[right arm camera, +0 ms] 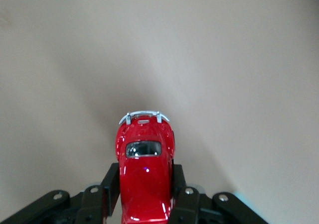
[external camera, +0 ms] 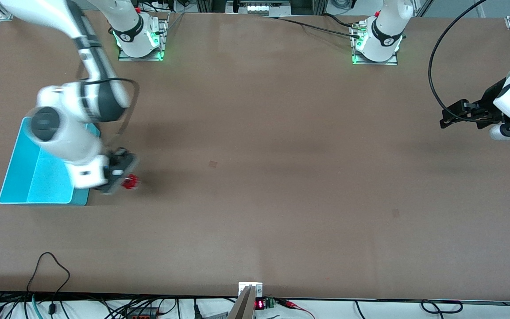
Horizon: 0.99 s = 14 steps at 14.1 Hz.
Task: Wind red beetle toy and store in blue box
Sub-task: 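Lift the car with the right gripper and carry it over the box, then lower the held car into the blue box with the right gripper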
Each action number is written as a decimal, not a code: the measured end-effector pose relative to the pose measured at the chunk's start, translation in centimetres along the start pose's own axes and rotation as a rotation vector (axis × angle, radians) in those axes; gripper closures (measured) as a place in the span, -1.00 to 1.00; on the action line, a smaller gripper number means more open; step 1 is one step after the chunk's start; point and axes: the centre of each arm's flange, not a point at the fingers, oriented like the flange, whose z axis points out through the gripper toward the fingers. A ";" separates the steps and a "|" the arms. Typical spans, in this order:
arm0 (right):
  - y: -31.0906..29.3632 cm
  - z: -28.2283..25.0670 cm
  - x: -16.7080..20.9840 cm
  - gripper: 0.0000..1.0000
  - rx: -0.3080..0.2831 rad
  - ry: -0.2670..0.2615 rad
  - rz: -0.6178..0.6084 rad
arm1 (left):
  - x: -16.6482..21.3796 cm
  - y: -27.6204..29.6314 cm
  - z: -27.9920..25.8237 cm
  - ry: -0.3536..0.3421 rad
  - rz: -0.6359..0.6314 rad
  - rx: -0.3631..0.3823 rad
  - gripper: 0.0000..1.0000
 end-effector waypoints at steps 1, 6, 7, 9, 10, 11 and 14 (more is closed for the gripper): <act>2.1 0.6 -3.6 0.07 0.013 -0.013 0.078 | 0.0 0.0 0.0 0.000 0.001 0.000 -1.00; 9.2 1.6 -17.1 0.07 0.000 -0.072 0.398 | 0.0 0.3 -0.1 0.002 0.005 0.000 -1.00; 9.7 1.9 -18.3 0.07 -0.001 -0.080 0.475 | 0.0 0.3 -0.1 0.002 0.005 0.000 -1.00; 9.7 3.3 -18.9 0.07 0.002 -0.106 0.668 | 0.0 0.3 -0.1 0.002 0.005 0.000 -1.00; 9.6 4.5 -18.9 0.07 0.005 -0.123 0.740 | 0.0 0.3 -0.1 0.002 0.005 0.000 -1.00; 9.5 5.7 -18.8 0.07 0.002 -0.137 0.781 | 0.0 0.3 -0.1 0.002 0.005 0.000 -1.00; 9.8 9.5 -19.4 0.07 -0.016 -0.169 0.828 | 0.0 0.3 -0.1 0.002 0.005 0.000 -1.00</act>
